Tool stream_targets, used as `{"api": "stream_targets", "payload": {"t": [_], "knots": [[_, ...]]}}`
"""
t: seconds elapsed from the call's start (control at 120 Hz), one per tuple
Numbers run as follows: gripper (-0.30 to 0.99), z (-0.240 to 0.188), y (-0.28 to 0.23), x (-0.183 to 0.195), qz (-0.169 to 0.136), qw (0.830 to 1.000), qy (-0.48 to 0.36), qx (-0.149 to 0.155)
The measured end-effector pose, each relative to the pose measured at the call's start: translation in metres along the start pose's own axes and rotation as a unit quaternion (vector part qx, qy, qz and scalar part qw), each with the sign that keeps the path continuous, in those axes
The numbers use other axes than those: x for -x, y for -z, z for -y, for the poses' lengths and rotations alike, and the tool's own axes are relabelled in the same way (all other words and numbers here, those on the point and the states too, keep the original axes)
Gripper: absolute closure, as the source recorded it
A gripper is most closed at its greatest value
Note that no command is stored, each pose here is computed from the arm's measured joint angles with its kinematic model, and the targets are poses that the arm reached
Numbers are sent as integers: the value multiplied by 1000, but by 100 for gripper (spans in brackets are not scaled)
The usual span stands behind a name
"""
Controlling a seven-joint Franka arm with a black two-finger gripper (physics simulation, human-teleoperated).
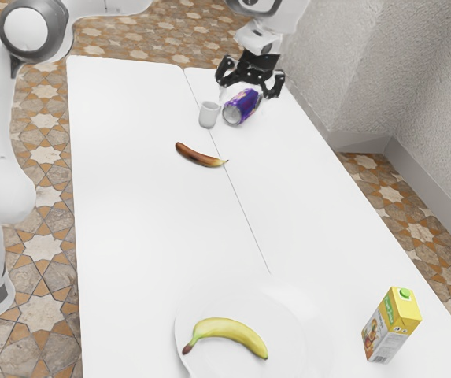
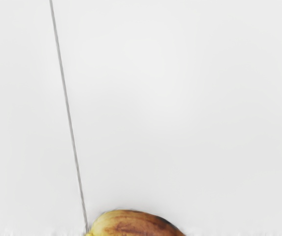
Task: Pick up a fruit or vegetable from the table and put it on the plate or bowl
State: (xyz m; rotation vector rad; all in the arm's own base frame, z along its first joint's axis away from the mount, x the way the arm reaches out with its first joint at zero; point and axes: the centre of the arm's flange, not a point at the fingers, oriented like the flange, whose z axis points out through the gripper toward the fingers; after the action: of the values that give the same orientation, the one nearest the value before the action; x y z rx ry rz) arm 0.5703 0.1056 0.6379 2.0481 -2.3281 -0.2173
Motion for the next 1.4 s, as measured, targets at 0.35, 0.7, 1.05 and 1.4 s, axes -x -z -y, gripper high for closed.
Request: {"api": "stream_targets", "payload": {"t": [0.35, 0.7, 1.05, 1.4], "knots": [[0, -22, -51, 104, -69, 995, 59, 31], [0, -50, -64, 143, -84, 935, 336, 72], [0, -33, -66, 108, -41, 886, 455, 83], [0, -31, -174, 113, -17, 845, 529, 75]]}}
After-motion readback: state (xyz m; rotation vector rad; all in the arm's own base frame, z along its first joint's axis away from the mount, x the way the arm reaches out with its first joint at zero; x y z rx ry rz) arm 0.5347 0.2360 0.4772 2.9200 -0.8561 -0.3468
